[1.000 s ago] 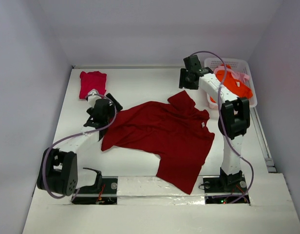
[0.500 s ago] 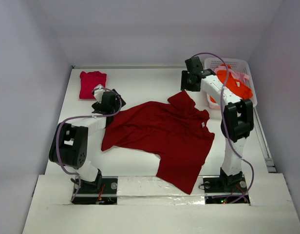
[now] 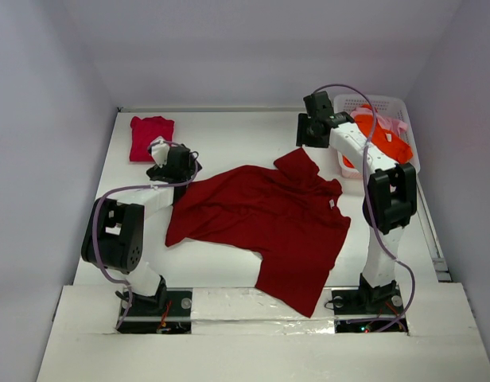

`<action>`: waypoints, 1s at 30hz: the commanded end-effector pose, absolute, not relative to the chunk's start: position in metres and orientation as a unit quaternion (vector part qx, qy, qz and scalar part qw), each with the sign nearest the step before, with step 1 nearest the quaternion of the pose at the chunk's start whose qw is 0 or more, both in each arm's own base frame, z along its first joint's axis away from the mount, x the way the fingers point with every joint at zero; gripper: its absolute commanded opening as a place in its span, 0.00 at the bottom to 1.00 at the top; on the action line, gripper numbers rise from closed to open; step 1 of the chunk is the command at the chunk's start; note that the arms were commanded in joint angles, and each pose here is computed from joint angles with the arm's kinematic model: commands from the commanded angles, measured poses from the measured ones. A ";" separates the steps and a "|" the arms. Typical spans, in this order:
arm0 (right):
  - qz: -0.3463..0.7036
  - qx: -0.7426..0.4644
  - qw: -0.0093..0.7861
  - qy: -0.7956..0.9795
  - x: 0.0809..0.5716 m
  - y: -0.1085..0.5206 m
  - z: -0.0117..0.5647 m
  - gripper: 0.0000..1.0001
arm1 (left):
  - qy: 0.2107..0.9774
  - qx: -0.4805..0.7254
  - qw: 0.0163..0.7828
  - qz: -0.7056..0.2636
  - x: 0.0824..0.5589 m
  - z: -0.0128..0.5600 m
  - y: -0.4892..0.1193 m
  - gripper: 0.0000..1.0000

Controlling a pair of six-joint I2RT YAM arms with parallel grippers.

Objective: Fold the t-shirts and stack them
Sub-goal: Flatten the tshirt out

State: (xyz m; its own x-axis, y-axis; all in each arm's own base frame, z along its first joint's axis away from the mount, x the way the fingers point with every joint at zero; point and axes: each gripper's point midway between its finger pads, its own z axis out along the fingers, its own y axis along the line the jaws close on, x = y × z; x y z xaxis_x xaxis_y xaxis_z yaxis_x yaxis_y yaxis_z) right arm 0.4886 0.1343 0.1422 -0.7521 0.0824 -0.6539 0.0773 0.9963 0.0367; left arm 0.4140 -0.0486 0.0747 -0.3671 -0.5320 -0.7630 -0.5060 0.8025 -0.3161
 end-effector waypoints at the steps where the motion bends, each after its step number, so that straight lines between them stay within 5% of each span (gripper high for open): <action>1: -0.003 0.045 0.371 0.927 0.499 0.134 0.151 0.59 | 0.812 -0.329 0.483 -0.007 0.413 0.097 -0.042 0.99; 23: 0.004 0.046 0.369 0.928 0.501 0.137 0.150 0.59 | 0.841 -0.322 0.434 -0.015 0.408 0.070 -0.054 0.94; 30: 0.005 0.049 0.373 0.927 0.500 0.137 0.156 0.59 | 0.841 -0.316 0.437 -0.025 0.411 0.070 -0.058 0.55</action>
